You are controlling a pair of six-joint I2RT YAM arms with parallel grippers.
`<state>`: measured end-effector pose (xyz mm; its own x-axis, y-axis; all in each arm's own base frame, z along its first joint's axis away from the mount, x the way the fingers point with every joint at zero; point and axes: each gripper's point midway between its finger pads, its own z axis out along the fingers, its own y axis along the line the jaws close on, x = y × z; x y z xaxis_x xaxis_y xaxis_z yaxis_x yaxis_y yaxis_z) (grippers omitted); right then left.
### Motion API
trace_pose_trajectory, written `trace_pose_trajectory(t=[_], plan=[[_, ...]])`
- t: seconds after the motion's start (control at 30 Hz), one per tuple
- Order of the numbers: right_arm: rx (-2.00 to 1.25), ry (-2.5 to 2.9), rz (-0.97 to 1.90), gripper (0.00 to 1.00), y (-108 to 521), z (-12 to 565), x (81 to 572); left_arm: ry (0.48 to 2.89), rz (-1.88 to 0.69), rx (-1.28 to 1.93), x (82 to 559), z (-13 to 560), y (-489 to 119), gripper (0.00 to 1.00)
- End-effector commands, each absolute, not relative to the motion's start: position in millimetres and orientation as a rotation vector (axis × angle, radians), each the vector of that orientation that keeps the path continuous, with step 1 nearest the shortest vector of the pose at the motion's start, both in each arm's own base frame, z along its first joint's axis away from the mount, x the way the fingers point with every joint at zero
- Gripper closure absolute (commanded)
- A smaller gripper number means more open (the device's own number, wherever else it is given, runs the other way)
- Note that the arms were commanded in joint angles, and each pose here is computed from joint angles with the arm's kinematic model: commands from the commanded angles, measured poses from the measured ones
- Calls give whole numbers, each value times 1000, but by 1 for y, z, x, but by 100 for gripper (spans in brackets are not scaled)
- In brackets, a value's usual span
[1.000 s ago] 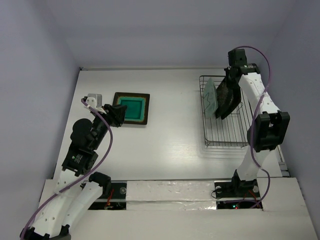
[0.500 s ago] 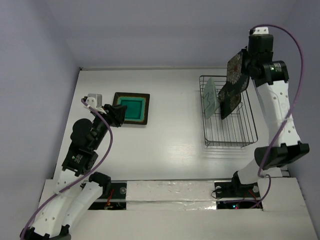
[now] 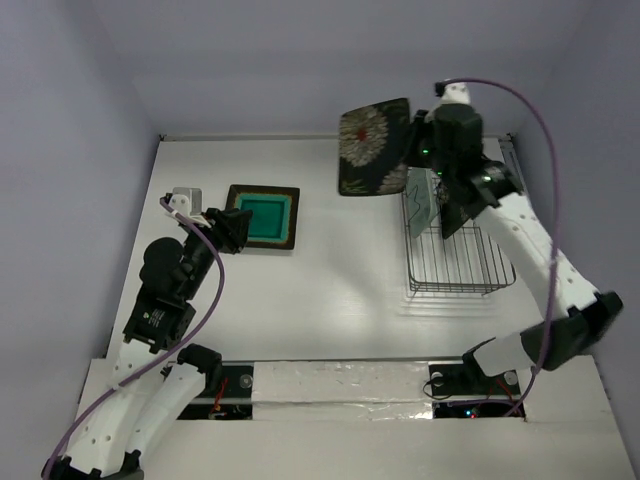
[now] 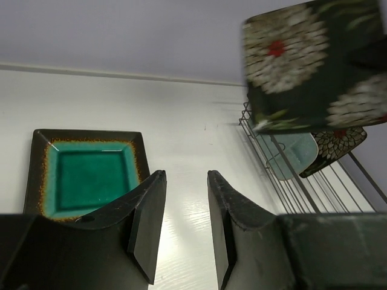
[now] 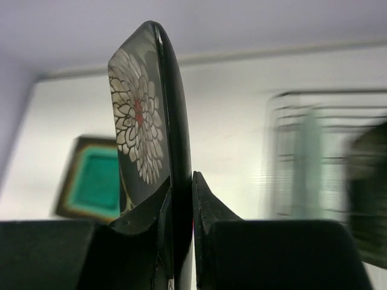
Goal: Unload the plates from the dish rack
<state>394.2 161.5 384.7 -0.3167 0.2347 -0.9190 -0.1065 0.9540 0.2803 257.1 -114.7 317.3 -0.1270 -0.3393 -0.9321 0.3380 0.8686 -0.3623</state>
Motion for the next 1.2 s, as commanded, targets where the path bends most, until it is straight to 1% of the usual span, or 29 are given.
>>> trace_pose_trajectory(t=[0.0, 0.03, 0.07, 0.1, 0.2, 0.3, 0.33, 0.4, 0.43, 0.53, 0.57, 0.63, 0.67, 0.77, 0.8, 0.9, 1.0, 1.07, 1.1, 1.17], plan=[[190, 1548, 886, 100, 254, 446, 418, 1538, -593, 3, 255, 332, -114, 69], [200, 1528, 953, 100, 267, 445, 421, 1538, -594, 4, 255, 332, -114, 69], [211, 1540, 1002, 100, 280, 429, 424, 1537, -596, 5, 254, 332, -114, 69], [241, 1504, 1125, 100, 303, 427, 428, 1535, -596, 8, 254, 333, -114, 69], [319, 1494, 1289, 100, 340, 397, 439, 1535, -599, 9, 254, 333, -115, 68], [367, 1512, 1382, 100, 372, 379, 444, 1532, -600, 9, 253, 333, -114, 68], [389, 1544, 1375, 100, 383, 357, 452, 1531, -601, 11, 252, 334, -114, 68], [396, 1562, 1398, 100, 400, 348, 455, 1530, -603, 12, 252, 334, -115, 68], [406, 1603, 1394, 100, 414, 326, 458, 1530, -605, 14, 252, 334, -115, 68], [435, 1636, 1418, 100, 430, 307, 464, 1527, -609, 18, 251, 335, -116, 68], [438, 1676, 1419, 100, 441, 287, 464, 1525, -608, 17, 251, 335, -115, 68], [458, 1692, 1431, 100, 450, 277, 465, 1525, -608, 17, 251, 335, -115, 68], [469, 1716, 1418, 100, 453, 261, 469, 1527, -607, 18, 251, 334, -115, 68], [473, 1741, 1440, 100, 462, 250, 473, 1528, -608, 17, 251, 334, -115, 68], [473, 1773, 1430, 100, 469, 236, 472, 1527, -608, 17, 250, 335, -115, 68], [477, 1812, 1412, 100, 474, 220, 475, 1527, -608, 17, 250, 334, -115, 68], [488, 1837, 1399, 95, 474, 210, 476, 1525, -608, 17, 250, 335, -115, 68], [474, 1858, 1393, 88, 476, 203, 475, 1527, -609, 18, 250, 334, -115, 68], [467, 1868, 1387, 80, 476, 200, 474, 1527, -609, 18, 250, 334, -115, 68], [448, 1897, 1374, 73, 481, 192, 469, 1526, -611, 17, 250, 335, -115, 68]])
